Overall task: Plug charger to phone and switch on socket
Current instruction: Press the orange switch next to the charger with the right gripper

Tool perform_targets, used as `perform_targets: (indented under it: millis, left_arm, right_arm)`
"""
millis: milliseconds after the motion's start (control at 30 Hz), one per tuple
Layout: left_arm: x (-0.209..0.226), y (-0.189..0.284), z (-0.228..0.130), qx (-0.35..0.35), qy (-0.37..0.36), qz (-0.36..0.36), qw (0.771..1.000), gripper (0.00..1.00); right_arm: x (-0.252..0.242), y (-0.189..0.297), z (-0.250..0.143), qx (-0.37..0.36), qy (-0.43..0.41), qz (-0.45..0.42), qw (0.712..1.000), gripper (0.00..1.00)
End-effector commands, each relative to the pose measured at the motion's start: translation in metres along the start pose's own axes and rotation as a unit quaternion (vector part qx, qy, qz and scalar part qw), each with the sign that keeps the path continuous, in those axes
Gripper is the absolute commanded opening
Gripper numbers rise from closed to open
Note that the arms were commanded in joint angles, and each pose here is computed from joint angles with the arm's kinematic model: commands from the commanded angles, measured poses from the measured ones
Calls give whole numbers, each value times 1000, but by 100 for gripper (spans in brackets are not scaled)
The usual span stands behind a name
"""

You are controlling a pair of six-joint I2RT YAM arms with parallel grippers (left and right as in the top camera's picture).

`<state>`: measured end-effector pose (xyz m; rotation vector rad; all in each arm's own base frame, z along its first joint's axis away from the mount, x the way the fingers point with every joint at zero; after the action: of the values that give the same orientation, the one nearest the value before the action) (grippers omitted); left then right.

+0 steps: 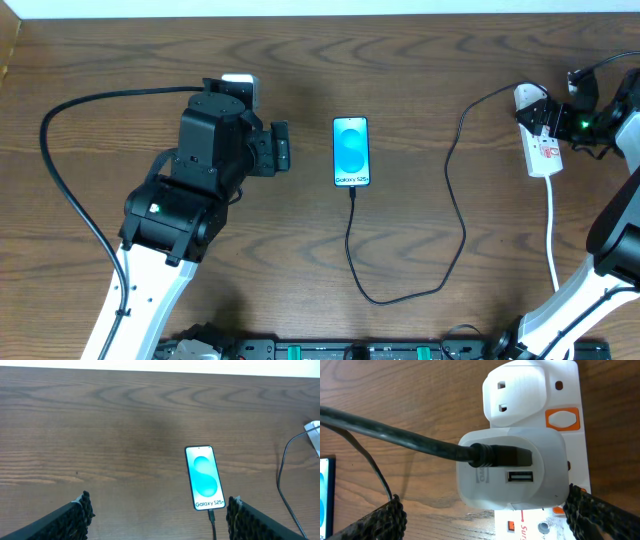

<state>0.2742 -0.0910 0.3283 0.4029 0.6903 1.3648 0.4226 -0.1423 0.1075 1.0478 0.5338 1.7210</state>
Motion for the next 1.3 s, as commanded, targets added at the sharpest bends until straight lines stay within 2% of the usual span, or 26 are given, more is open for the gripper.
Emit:
perform_targets:
  millis: [0,333,1267]
  left_arm:
    - [2,-1,0,0,-8,6,1000,87]
    - [2,-1,0,0,-8,6,1000,87]
    - [2,-1,0,0,-8,6,1000,87]
  right_arm:
    - [3,-6,-2,4,-7,11,1000,99]
    - [-1,-21,-15,25,-32,33,999,99]
    - [19,-28,-17,38,-38,69,996,99]
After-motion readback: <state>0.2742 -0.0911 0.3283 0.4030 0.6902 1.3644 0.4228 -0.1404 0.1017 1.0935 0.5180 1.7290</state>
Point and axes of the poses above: each gripper's point midway between its finger pads, its own y axis back along the fingers, its own x axis along the line the jaws close on, z = x × y, the point moved 7 cm from there along y, back along the fingers, and after that the axes turned 6 degrees about y, right-handed, at the moved point
